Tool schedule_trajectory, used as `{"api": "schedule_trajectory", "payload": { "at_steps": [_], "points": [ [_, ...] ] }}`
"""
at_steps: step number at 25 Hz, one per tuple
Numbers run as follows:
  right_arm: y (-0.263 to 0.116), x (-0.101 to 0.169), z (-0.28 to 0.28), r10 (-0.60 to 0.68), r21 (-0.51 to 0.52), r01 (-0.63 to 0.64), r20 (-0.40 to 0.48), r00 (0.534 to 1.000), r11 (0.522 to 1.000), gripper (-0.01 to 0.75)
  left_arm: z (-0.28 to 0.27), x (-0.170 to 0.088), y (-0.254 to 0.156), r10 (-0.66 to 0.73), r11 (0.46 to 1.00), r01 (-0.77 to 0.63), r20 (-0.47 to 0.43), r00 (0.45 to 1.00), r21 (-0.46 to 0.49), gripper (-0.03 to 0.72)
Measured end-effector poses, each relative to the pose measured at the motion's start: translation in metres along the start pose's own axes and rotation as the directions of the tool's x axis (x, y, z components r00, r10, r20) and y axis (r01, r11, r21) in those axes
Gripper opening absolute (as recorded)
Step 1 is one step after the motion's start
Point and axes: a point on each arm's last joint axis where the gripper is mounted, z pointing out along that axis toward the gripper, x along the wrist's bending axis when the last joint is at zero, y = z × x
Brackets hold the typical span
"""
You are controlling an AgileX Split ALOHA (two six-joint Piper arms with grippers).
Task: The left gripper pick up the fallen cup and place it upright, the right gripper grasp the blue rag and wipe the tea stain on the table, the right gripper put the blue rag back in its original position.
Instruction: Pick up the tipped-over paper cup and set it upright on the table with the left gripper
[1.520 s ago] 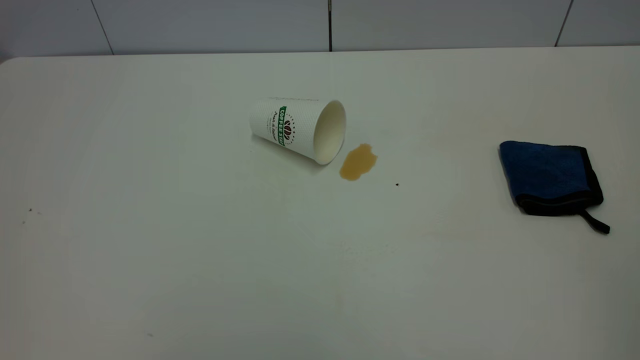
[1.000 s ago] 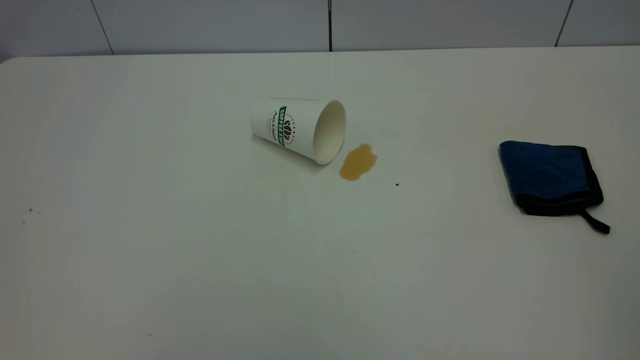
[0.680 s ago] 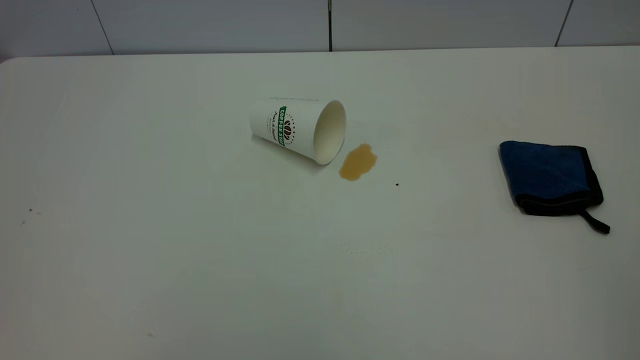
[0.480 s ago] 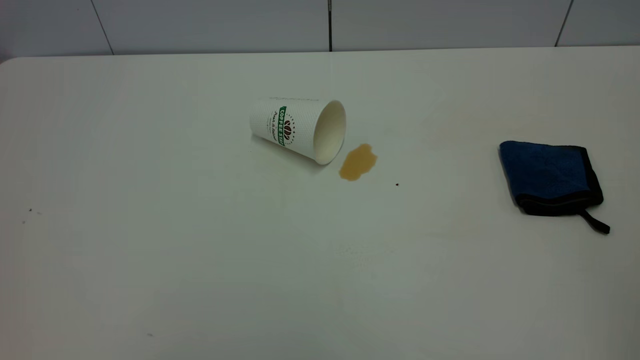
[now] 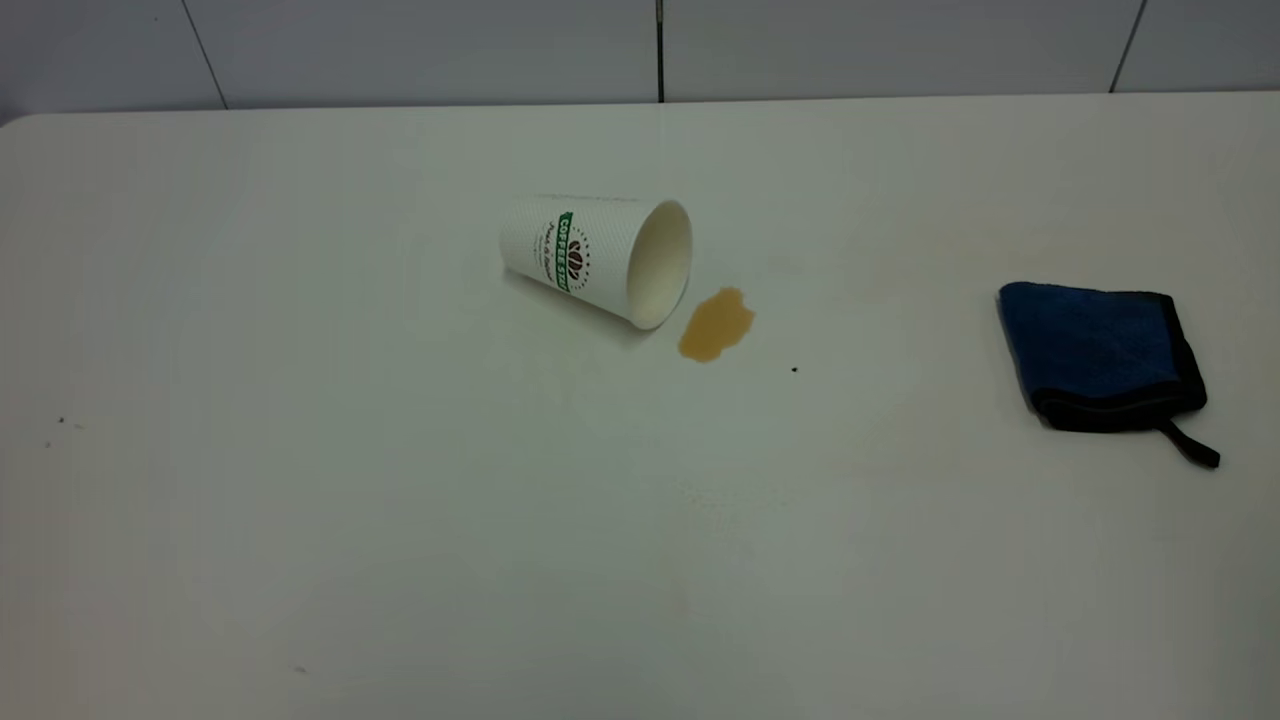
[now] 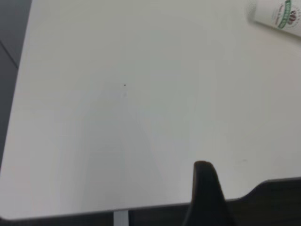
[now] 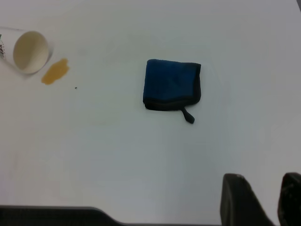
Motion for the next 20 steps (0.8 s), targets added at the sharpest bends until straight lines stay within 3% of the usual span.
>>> {"api": "schedule_trajectory", "payload": {
  "at_steps": [5,11,15,20],
  "points": [
    [0.000,0.000,0.000,0.000,0.000,0.000,0.000,1.000,1.000,0.239,0.029,-0.009,0.042,0.062,0.996,-0.070,0.130,0.990,0.058,0.521],
    [0.000,0.000,0.000,0.000,0.000,0.000,0.000,1.000,1.000,0.239,0.112,-0.014,0.084,0.046,0.974,-0.096,0.236,0.971,0.205,0.521],
    [0.000,0.000,0.000,0.000,0.000,0.000,0.000,1.000,1.000,0.239,0.163,-0.020,0.119,0.105,0.962,-0.174,0.302,0.948,0.213,0.521],
    [0.000,0.000,0.000,0.000,0.000,0.000,0.000,1.000,1.000,0.239,0.223,-0.064,0.153,0.225,0.917,-0.340,0.435,0.872,0.208,0.521]
  ]
}}
